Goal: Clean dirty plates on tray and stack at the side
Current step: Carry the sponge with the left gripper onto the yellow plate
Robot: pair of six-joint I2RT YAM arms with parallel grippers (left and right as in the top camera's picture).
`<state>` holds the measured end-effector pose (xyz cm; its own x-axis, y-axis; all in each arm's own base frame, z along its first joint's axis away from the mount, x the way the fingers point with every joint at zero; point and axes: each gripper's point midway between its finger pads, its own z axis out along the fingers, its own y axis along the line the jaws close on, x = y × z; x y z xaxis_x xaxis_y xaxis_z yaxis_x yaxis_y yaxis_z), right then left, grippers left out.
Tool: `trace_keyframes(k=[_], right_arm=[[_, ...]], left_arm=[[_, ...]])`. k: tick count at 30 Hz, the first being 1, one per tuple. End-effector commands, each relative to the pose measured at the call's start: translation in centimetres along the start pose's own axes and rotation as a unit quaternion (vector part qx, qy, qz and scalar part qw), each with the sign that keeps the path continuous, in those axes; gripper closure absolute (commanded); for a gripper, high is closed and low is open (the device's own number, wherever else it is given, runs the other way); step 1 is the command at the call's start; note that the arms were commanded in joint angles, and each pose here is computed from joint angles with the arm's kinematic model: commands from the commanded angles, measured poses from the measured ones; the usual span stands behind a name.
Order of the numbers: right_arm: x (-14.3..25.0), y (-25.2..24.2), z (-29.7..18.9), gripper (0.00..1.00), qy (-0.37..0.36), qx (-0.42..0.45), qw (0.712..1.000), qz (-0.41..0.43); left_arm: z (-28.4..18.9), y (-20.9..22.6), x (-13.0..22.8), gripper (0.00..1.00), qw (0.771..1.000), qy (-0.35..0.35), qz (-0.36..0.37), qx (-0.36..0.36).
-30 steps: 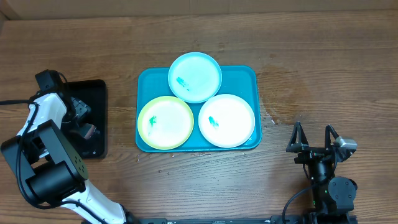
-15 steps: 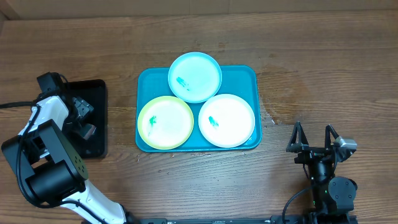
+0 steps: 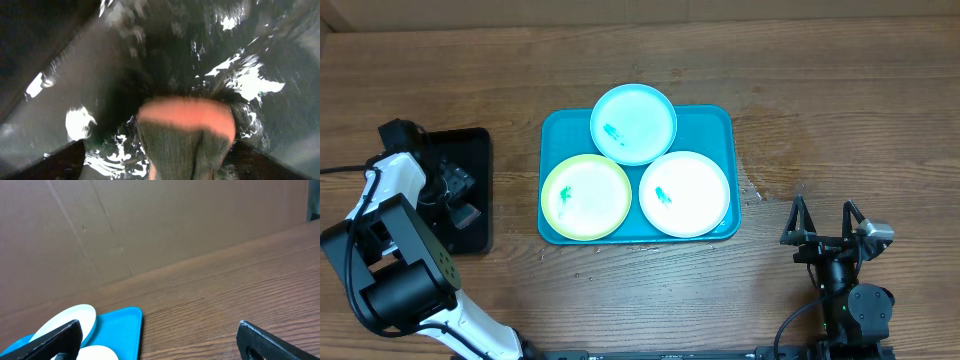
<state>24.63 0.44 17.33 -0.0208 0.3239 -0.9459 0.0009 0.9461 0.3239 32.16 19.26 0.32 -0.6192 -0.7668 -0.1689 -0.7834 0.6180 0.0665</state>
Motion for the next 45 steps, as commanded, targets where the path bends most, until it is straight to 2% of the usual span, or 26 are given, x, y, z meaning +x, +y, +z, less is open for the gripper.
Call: trace_keyframes(k=[1,3,5,7,10,12,17,26,29,35,37,39,43,45], right_arm=[[0.1,-0.3,0.0,0.0,-0.003,0.006,1.0,-0.001],[0.1,-0.3,0.0,0.0,-0.003,0.006,1.0,-0.001],[0.1,-0.3,0.0,0.0,-0.003,0.006,1.0,-0.001],[0.1,-0.3,0.0,0.0,-0.003,0.006,1.0,-0.001],[0.1,-0.3,0.0,0.0,-0.003,0.006,1.0,-0.001],[0.1,-0.3,0.0,0.0,-0.003,0.006,1.0,-0.001],[0.1,-0.3,0.0,0.0,-0.003,0.006,1.0,-0.001],[0.1,-0.3,0.0,0.0,-0.003,0.006,1.0,-0.001],[0.1,-0.3,0.0,0.0,-0.003,0.006,1.0,-0.001],[0.1,-0.3,0.0,0.0,-0.003,0.006,1.0,-0.001],[0.1,-0.3,0.0,0.0,-0.003,0.006,1.0,-0.001],[0.1,-0.3,0.0,0.0,-0.003,0.006,1.0,-0.001],[0.1,-0.3,0.0,0.0,-0.003,0.006,1.0,-0.001],[0.1,-0.3,0.0,0.0,-0.003,0.006,1.0,-0.001]], left_arm=[[1.1,-1.6,4.2,0.0,0.995,0.088,0.02,0.049],[1.0,-1.8,4.7,0.0,0.993,0.1,0.02,0.055],[0.9,-2.0,5.1,0.08,0.992,0.111,0.02,0.062],[0.8,-2.2,5.5,0.27,0.99,0.119,0.019,0.069],[0.9,-1.9,5.3,0.62,0.991,0.114,0.02,0.061],[0.9,-1.7,5.0,0.95,0.993,0.107,0.021,0.053],[0.1,-1.4,3.7,0.96,0.994,0.092,0.045,0.04],[-8.3,-2.3,-0.5,0.96,0.994,0.078,0.049,0.053],[-7.6,-2.2,-0.5,0.96,0.995,0.076,0.049,0.049],[-3.2,-2.0,1.8,0.96,0.994,0.086,0.049,0.047],[-3.6,-2.1,2.8,0.96,0.991,0.107,0.053,0.055],[-5.2,-2.4,2.2,0.96,0.99,0.109,0.057,0.064],[-12.1,-5.2,0.5,0.96,0.977,0.096,0.106,0.155],[-16.1,-8.2,0.8,0.96,0.954,0.073,0.161,0.242]])
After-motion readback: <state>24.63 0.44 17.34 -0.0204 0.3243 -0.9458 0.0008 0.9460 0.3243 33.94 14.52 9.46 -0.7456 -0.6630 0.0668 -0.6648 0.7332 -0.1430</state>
